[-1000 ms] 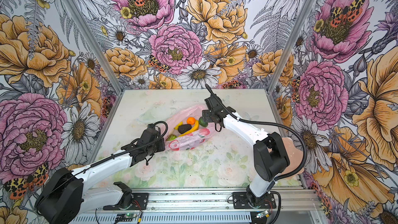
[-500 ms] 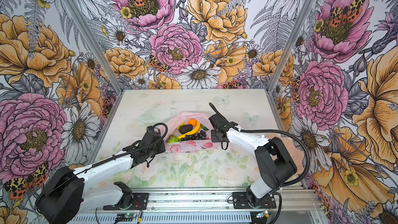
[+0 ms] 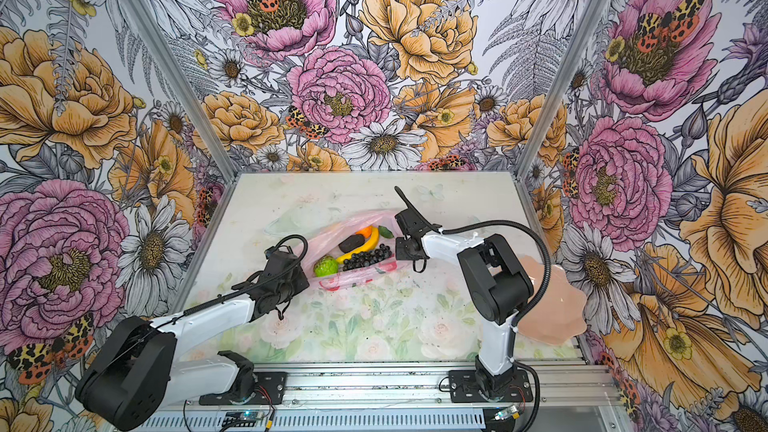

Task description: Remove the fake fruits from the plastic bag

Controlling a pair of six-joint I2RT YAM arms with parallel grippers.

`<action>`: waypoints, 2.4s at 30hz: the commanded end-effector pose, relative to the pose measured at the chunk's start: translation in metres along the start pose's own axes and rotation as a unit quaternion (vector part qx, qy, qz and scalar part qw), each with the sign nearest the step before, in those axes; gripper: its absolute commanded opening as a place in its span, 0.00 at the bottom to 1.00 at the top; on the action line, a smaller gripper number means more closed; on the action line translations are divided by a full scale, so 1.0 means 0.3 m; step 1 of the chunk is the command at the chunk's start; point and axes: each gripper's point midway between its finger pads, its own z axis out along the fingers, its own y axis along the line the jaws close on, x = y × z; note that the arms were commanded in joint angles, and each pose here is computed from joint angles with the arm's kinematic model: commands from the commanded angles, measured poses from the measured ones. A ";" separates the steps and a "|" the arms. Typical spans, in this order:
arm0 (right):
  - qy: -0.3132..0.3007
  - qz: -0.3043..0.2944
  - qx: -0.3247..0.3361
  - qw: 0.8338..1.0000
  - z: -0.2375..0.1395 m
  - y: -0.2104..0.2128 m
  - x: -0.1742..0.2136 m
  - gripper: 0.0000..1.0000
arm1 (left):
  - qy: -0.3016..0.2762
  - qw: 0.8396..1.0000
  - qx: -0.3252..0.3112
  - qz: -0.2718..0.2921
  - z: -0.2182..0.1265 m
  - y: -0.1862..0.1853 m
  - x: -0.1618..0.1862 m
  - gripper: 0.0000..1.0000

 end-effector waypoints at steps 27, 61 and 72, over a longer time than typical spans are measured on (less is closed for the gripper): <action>-0.078 -0.050 -0.073 0.993 -0.034 0.239 -0.203 0.07 | -0.017 0.998 0.038 0.043 -0.068 -0.052 -0.066 0.32; -0.073 -0.089 -0.071 0.991 -0.039 0.232 -0.172 0.05 | -0.068 0.996 -0.009 0.065 -0.007 -0.076 -0.443 0.22; -0.063 -0.124 -0.113 0.984 -0.099 0.344 -0.112 0.04 | -0.083 0.995 0.043 0.047 -0.092 -0.058 -0.360 0.00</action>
